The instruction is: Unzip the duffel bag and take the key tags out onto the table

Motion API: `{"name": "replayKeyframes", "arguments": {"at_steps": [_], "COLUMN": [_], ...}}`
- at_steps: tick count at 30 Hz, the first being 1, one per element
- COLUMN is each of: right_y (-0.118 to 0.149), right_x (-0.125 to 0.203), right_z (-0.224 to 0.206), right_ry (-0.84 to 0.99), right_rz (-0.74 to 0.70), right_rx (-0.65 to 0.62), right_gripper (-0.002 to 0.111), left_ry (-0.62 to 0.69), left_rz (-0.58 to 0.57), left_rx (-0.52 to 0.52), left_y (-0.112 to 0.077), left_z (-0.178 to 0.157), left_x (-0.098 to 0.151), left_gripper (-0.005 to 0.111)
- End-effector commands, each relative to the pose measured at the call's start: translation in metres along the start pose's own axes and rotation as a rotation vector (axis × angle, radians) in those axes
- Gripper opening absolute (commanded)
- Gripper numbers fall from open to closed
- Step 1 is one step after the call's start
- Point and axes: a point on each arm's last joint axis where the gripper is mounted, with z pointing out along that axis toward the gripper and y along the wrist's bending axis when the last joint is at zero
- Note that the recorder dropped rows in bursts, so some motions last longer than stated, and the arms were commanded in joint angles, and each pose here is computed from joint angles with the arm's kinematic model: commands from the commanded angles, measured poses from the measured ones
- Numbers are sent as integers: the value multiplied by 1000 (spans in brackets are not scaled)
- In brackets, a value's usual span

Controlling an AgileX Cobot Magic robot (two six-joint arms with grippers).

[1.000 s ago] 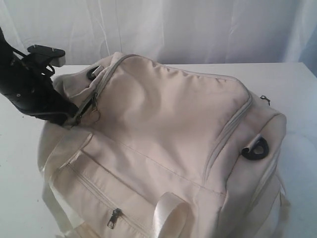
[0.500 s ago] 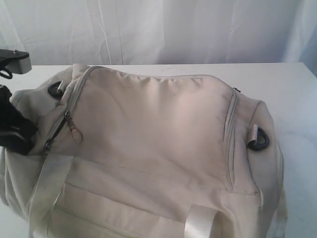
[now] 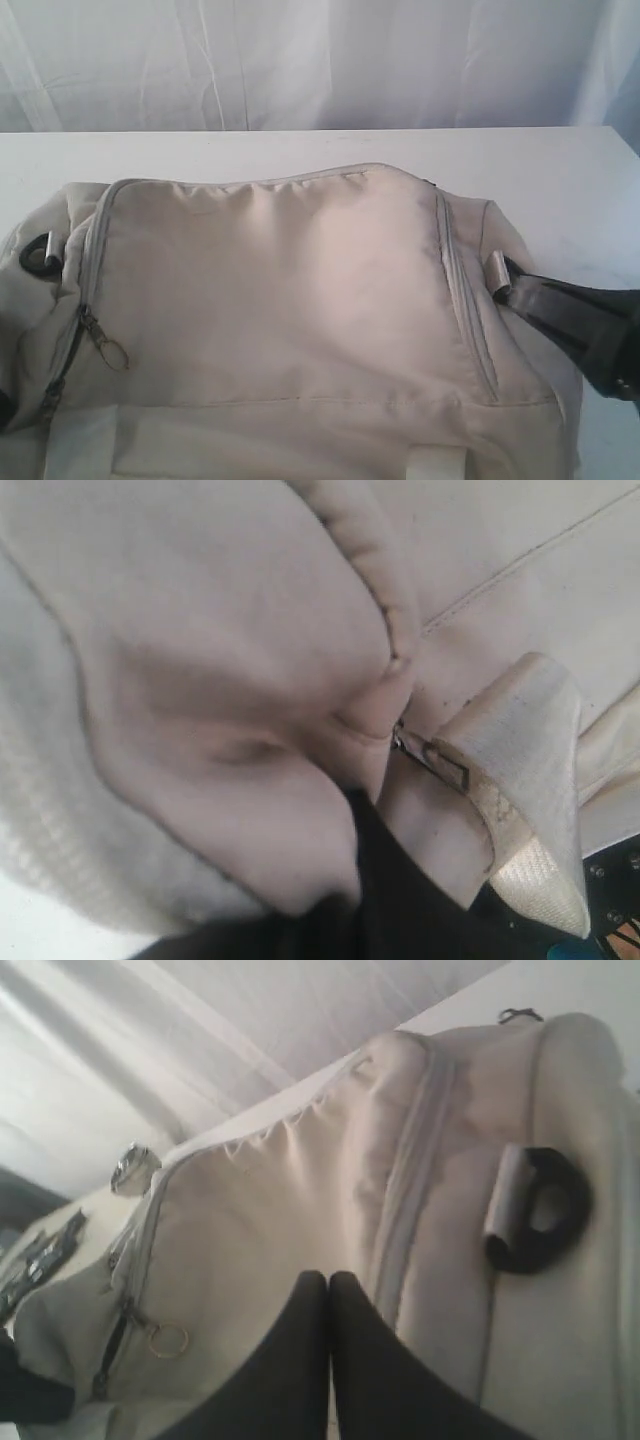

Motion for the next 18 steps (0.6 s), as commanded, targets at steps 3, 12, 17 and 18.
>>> {"name": "replayKeyframes", "arguments": {"at_steps": [3, 12, 17, 18], "right_y": [25, 40, 40, 40], "right_x": [1, 3, 2, 2], "right_z": [36, 64, 64, 64], "right_ry": [136, 98, 89, 91], "right_rz": [-284, -188, -166, -168], "right_rx": [-60, -94, -97, -96], "right_gripper": [0, 0, 0, 0], "left_ry": [37, 30, 25, 20], "left_rz": [0, -8, -8, -5], "left_rx": [46, 42, 41, 39], "left_y": [-7, -5, -5, -5], "left_z": [-2, 4, 4, 4], "left_x": [22, 25, 25, 24], "left_gripper": [0, 0, 0, 0]}}
